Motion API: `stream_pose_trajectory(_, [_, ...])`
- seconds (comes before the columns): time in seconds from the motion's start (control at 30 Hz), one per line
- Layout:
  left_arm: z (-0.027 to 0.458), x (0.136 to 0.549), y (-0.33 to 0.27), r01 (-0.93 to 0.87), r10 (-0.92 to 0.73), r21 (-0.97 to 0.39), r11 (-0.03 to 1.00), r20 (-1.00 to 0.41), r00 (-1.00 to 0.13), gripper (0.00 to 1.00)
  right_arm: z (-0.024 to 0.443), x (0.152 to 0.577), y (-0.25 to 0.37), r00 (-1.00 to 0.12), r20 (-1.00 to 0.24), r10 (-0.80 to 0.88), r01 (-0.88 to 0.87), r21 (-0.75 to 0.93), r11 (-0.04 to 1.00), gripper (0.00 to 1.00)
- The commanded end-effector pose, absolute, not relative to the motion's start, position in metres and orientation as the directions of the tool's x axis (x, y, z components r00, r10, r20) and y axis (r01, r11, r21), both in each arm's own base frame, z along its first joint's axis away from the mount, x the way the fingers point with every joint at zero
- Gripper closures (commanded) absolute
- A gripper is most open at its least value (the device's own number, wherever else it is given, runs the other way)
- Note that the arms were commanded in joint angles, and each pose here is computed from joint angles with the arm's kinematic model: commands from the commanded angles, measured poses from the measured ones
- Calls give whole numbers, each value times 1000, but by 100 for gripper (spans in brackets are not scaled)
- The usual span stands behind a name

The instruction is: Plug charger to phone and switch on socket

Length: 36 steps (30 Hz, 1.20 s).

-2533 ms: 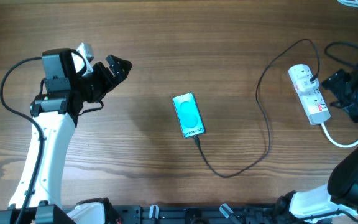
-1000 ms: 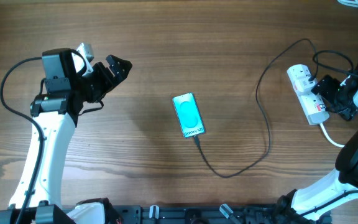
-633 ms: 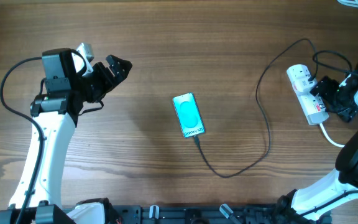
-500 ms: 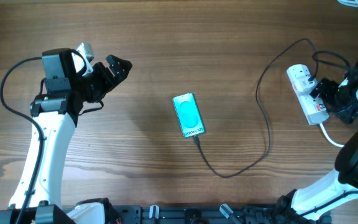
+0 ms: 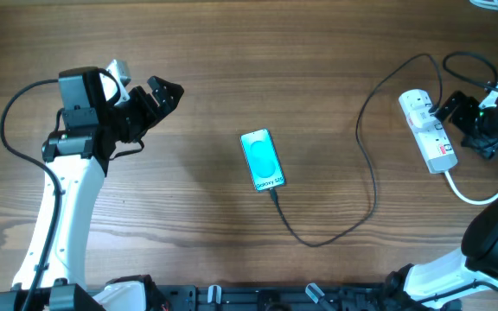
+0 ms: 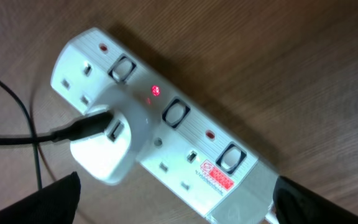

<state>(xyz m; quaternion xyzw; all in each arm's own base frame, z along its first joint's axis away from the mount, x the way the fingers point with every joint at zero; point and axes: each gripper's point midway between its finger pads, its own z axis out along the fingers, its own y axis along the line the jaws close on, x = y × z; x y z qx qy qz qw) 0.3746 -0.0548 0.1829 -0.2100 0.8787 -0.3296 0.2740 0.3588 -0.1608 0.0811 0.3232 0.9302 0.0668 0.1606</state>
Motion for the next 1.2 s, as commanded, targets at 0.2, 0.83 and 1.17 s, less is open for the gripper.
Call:
stream_pose_trajectory(0.2, [184, 375, -52, -176, -541, -684, 708, -364, -758, 0, 102, 388, -171, -709, -389, 588, 530, 255, 808, 0])
stream_pose_trajectory(0.83, [184, 375, -52, -176, -541, -684, 708, -364, -758, 0, 102, 388, -171, -709, -389, 589, 531, 256, 808, 0])
stream_pose_trajectory(1.17, [184, 375, -52, -176, -541, -684, 708, -364, -758, 0, 102, 388, -171, -709, -389, 589, 531, 256, 808, 0])
